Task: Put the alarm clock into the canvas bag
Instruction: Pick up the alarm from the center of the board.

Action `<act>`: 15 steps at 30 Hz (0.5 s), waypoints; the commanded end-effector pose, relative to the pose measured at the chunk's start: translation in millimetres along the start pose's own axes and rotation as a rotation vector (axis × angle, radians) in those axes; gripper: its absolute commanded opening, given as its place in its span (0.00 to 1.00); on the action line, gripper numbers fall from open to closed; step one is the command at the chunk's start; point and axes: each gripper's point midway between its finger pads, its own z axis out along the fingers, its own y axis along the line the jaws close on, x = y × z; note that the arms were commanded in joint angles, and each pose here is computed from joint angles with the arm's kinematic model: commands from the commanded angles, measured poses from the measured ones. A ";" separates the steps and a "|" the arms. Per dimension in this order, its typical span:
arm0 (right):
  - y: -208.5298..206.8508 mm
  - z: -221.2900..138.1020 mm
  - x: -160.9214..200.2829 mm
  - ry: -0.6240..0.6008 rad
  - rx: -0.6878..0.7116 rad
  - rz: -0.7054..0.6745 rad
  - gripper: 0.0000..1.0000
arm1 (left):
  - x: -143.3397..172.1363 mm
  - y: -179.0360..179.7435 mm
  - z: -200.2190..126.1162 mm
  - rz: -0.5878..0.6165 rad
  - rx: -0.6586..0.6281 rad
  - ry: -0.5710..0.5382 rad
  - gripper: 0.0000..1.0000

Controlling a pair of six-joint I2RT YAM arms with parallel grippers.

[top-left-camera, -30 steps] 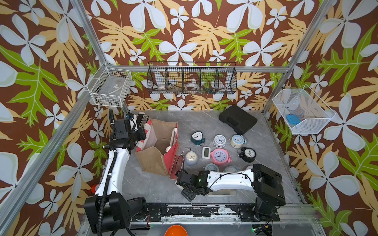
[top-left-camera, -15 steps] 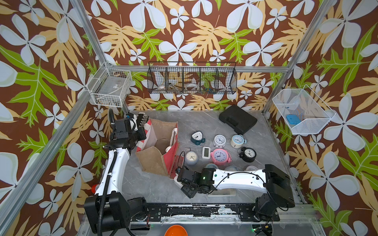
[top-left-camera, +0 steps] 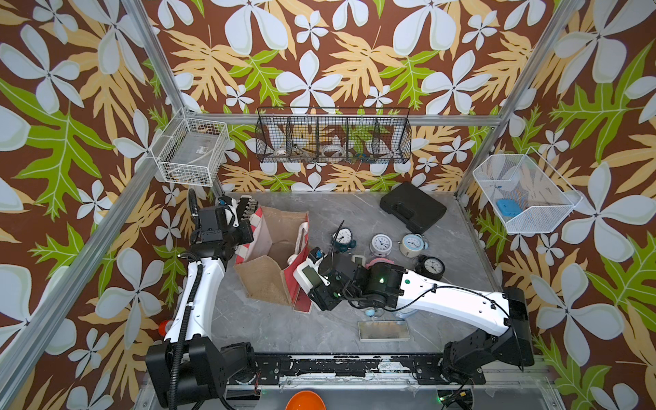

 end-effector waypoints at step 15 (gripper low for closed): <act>25.4 -18.2 -182.8 -0.474 -0.231 0.441 0.40 | -5.8 -16.1 -6.8 -0.034 0.088 -0.030 0.00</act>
